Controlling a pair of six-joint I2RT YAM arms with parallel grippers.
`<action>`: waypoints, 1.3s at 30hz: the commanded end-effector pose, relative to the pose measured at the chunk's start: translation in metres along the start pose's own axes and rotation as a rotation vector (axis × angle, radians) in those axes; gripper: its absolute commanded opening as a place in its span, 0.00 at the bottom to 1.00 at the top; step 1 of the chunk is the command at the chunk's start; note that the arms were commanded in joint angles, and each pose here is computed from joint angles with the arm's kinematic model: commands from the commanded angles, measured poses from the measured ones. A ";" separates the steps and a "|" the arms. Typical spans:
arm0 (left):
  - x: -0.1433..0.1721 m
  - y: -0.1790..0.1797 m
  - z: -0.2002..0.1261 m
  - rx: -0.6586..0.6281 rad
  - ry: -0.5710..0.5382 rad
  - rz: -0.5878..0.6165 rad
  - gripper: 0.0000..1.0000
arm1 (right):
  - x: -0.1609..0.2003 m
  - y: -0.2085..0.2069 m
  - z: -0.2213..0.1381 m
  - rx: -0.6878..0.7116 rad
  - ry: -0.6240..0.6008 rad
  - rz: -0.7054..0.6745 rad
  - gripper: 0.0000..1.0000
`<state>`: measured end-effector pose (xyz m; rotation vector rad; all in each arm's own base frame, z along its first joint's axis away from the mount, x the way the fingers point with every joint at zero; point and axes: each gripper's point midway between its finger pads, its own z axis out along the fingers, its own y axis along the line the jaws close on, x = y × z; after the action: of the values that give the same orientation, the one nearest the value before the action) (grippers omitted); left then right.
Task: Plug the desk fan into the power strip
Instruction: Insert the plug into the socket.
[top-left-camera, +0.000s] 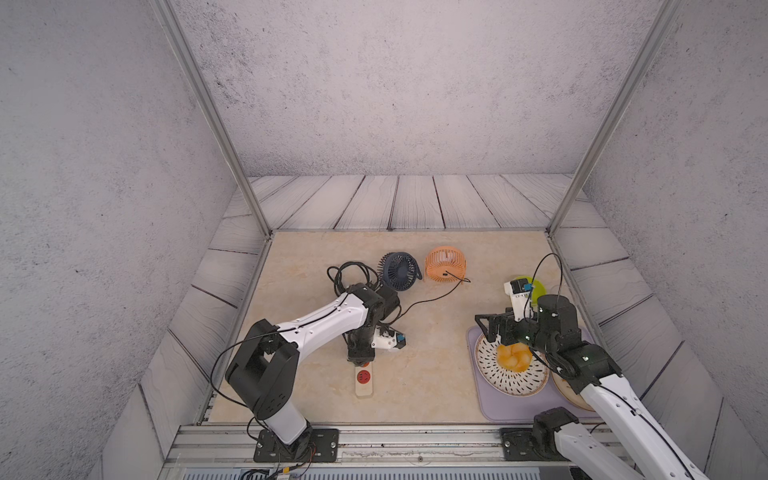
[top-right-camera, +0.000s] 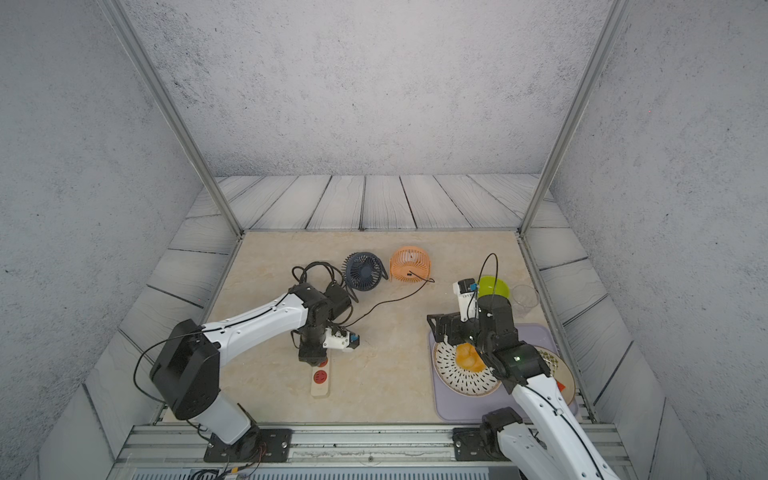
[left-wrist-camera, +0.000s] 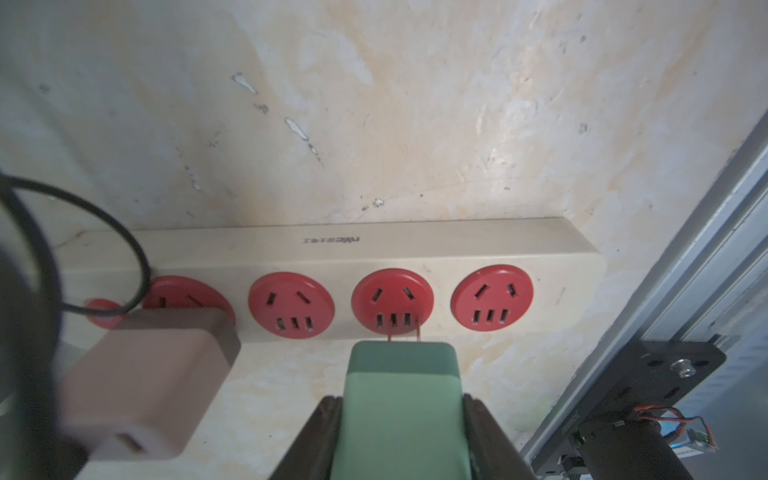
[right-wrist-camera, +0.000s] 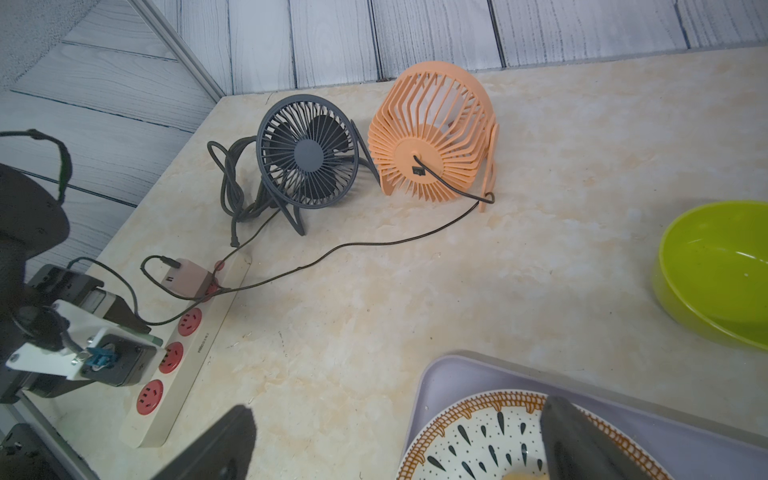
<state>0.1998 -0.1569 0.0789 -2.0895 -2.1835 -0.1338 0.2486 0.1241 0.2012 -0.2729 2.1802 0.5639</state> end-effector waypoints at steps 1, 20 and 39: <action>-0.005 0.018 -0.002 -0.092 -0.019 -0.003 0.00 | 0.001 0.001 0.001 -0.010 0.000 -0.003 0.99; 0.001 0.010 -0.016 -0.100 -0.024 0.005 0.00 | 0.001 0.001 0.001 -0.010 0.002 -0.002 0.99; -0.001 0.001 -0.010 -0.040 0.049 -0.014 0.00 | 0.002 0.001 0.001 -0.012 0.004 0.000 0.99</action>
<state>0.2067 -0.1621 0.0942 -2.0916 -2.2136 -0.2293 0.2485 0.1243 0.2012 -0.2736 2.1802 0.5652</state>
